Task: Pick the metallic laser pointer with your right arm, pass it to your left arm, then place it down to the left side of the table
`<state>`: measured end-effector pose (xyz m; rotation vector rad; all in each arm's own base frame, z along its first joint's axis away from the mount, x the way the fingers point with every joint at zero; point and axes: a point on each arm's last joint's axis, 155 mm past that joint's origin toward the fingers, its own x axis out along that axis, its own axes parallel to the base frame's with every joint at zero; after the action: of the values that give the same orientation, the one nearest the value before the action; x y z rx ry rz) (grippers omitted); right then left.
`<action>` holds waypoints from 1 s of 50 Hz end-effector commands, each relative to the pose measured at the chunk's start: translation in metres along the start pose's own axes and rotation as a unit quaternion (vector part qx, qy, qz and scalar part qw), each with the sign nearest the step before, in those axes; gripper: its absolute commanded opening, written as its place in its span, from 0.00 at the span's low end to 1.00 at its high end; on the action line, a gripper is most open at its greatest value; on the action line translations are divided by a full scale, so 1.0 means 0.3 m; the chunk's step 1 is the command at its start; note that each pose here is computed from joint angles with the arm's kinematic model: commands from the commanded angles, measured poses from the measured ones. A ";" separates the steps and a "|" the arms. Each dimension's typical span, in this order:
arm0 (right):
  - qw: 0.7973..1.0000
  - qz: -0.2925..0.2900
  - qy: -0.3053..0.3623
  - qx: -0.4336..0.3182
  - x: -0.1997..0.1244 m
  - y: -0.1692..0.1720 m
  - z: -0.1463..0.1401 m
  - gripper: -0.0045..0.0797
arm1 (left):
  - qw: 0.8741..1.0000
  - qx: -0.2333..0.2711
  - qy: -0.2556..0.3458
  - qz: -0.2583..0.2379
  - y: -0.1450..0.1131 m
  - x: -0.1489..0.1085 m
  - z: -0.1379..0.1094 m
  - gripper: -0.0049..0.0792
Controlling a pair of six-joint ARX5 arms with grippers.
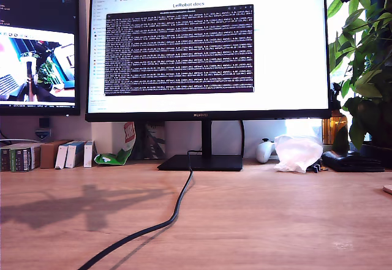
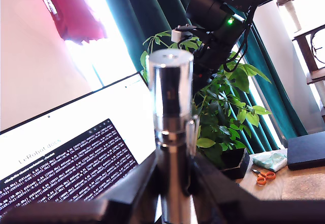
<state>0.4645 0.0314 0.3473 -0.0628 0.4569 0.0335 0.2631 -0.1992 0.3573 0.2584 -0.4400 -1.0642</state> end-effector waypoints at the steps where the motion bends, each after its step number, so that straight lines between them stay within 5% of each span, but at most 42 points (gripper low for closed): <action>1: 1.000 -0.013 -0.024 0.009 -0.018 -0.021 0.041 0.05 | 1.000 0.005 -0.005 0.004 0.012 0.001 0.024 0.03; 11: 0.992 -0.112 -0.031 0.042 -0.043 -0.190 0.045 0.08 | 0.998 -0.031 0.040 0.047 0.072 -0.020 -0.059 0.03; 32: 0.983 -0.136 -0.120 0.042 -0.316 -0.235 0.092 0.10 | 0.970 -0.072 0.170 0.159 0.230 -0.186 -0.289 0.03; 41: 0.982 -0.125 -0.141 0.019 -0.421 -0.200 0.031 0.09 | 0.944 -0.137 0.232 0.191 0.262 -0.286 -0.415 0.03; 50: 0.983 -0.085 -0.162 -0.021 -0.518 -0.108 -0.035 0.09 | 0.899 -0.243 0.305 0.200 0.248 -0.365 -0.529 0.03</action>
<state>0.3285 -0.0127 0.4126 -0.1082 0.1295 -0.1474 0.3492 -0.0724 0.2254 0.0542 0.2969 -0.6143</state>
